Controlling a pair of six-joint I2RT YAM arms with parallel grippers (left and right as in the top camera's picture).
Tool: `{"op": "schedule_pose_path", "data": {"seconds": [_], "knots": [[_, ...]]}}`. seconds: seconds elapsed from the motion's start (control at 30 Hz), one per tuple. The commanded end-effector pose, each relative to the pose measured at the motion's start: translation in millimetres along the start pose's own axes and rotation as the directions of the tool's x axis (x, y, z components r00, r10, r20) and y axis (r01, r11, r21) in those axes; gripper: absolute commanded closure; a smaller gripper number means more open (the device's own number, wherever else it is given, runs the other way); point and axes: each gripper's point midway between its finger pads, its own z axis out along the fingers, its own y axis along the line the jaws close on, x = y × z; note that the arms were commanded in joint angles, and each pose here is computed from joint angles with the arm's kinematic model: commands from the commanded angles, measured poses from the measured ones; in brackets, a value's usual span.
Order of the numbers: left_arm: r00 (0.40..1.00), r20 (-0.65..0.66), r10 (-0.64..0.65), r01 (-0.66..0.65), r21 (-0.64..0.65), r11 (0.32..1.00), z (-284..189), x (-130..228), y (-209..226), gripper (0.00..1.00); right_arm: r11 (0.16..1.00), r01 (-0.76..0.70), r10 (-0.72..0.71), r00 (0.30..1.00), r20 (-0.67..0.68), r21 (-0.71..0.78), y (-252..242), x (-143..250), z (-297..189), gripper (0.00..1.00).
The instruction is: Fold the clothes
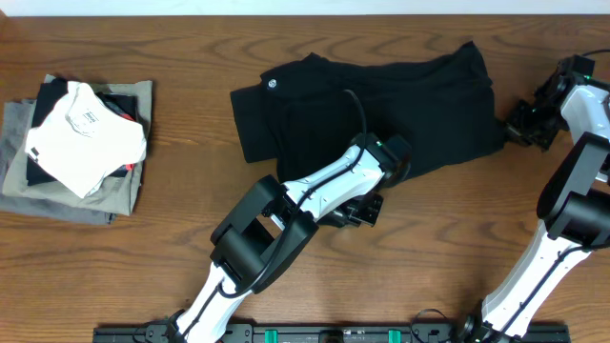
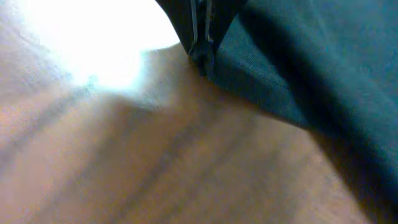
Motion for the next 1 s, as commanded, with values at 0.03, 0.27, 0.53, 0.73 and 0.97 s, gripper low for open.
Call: {"op": "schedule_pose_path", "data": {"seconds": [0.03, 0.27, 0.53, 0.73, 0.97], "knots": [[0.999, -0.006, 0.033, -0.033, 0.012, 0.999, -27, 18, 3, 0.94, 0.977, -0.128, 0.125, 0.992, 0.026, 0.172, -34, 7, -17, 0.99], [0.995, -0.08, 0.061, -0.063, -0.019, 0.998, -49, 52, 17, 0.94, 0.948, -0.238, 0.212, 0.967, 0.14, 0.21, -44, 16, -94, 0.99], [0.984, -0.173, 0.038, -0.067, -0.163, 0.984, -57, 76, 48, 0.94, 0.904, -0.312, 0.239, 0.935, 0.26, 0.292, -66, 45, -176, 0.99], [0.981, -0.195, 0.002, -0.055, -0.266, 0.963, -63, 84, 67, 0.94, 0.862, -0.348, 0.273, 0.931, 0.241, 0.368, -82, 76, -197, 0.99], [0.97, -0.242, -0.027, -0.059, -0.34, 0.939, -71, 97, 83, 0.84, 0.826, -0.369, 0.297, 0.927, 0.228, 0.426, -93, 87, -190, 0.99]]}}
